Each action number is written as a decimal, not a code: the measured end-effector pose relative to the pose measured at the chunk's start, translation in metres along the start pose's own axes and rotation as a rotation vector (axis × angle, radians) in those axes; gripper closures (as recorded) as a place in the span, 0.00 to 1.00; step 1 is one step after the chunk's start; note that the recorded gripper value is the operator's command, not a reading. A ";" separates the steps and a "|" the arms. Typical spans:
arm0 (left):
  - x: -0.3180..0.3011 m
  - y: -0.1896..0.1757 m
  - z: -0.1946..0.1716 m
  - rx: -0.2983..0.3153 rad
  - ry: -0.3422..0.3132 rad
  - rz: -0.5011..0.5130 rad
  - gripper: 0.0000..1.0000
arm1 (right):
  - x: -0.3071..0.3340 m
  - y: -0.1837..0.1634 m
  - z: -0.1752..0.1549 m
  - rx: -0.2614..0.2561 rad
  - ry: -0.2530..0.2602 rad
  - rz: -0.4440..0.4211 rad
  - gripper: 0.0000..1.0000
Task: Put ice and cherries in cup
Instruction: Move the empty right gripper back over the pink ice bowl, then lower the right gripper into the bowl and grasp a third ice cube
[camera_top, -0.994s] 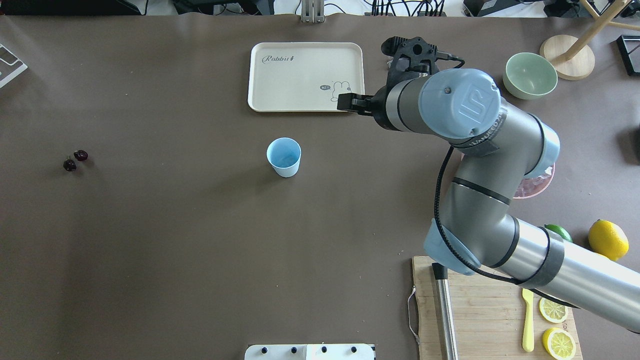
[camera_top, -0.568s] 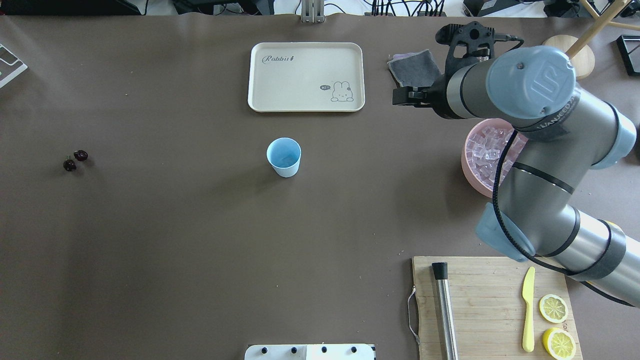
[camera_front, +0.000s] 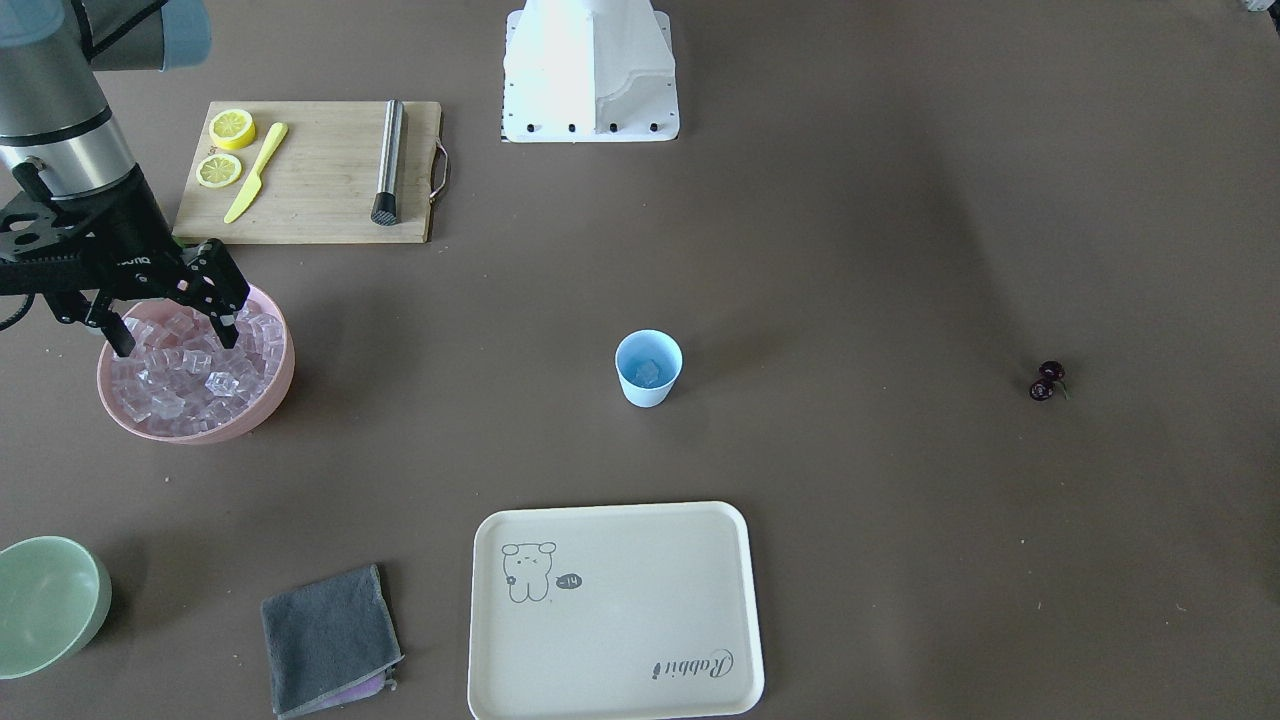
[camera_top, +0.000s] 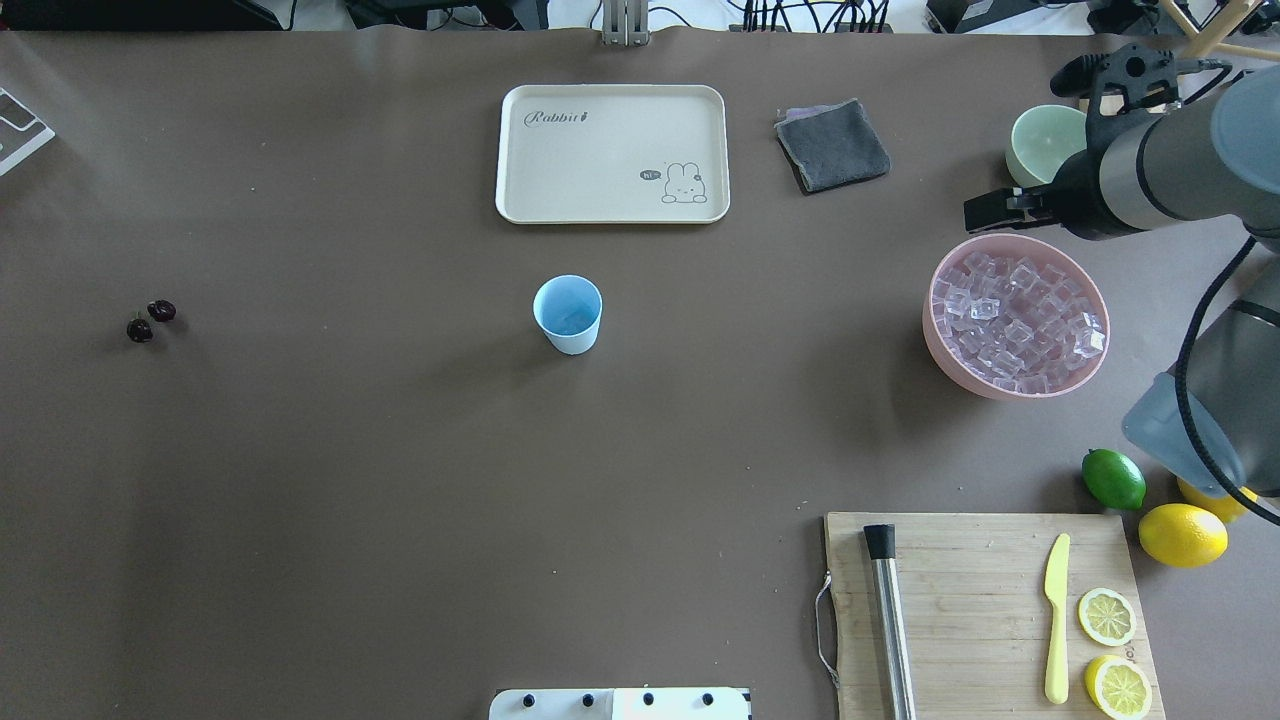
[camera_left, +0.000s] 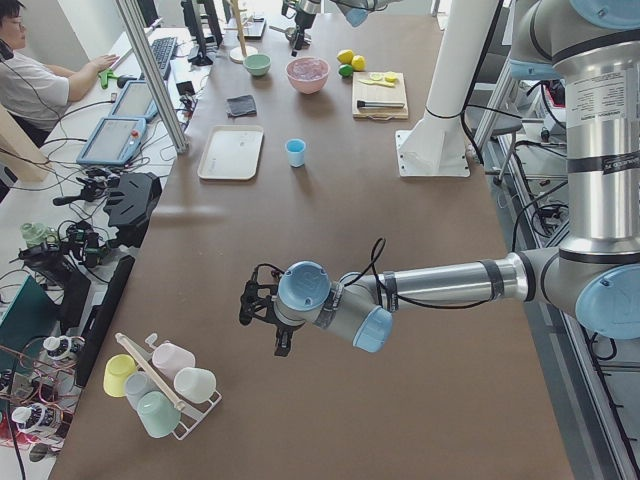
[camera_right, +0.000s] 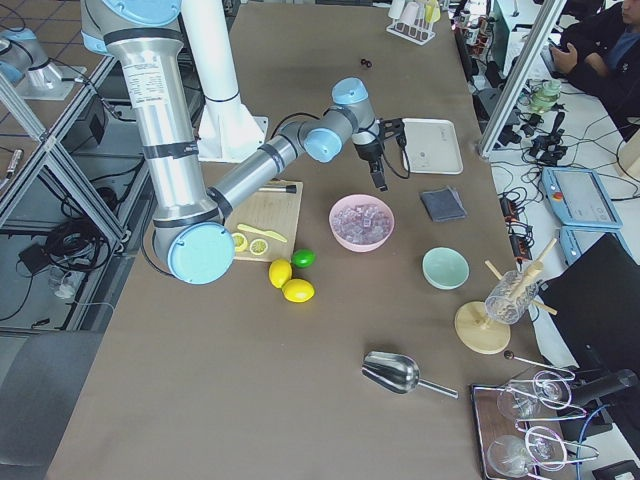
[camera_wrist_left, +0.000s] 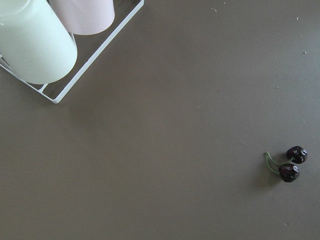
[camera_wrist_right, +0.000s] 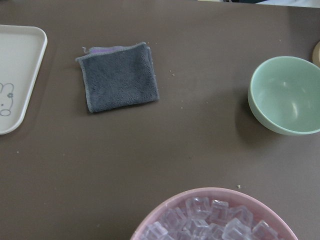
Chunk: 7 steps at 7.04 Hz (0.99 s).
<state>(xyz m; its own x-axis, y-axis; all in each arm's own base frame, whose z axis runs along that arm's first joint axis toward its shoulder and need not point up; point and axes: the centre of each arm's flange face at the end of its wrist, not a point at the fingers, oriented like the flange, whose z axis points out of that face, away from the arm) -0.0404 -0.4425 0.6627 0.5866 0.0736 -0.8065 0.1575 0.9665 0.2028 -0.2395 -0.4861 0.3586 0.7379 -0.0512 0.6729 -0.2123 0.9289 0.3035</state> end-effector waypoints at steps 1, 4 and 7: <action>-0.003 0.006 0.000 0.005 0.001 0.005 0.02 | 0.023 0.014 0.008 -0.035 0.026 0.014 0.01; -0.008 0.022 0.000 0.016 0.003 0.017 0.02 | 0.055 0.037 0.027 -0.091 0.081 0.126 0.19; -0.006 0.020 -0.002 0.027 0.003 0.027 0.02 | 0.041 0.029 0.049 -0.118 0.064 0.279 0.21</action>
<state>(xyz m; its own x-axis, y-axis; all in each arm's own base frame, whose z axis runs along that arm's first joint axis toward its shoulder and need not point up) -0.0427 -0.4227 0.6704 0.5886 0.1005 -0.8022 0.1633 0.9570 0.2397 -0.2469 -0.4795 0.4278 0.7009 0.2317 0.6746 -0.3395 0.9401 0.0299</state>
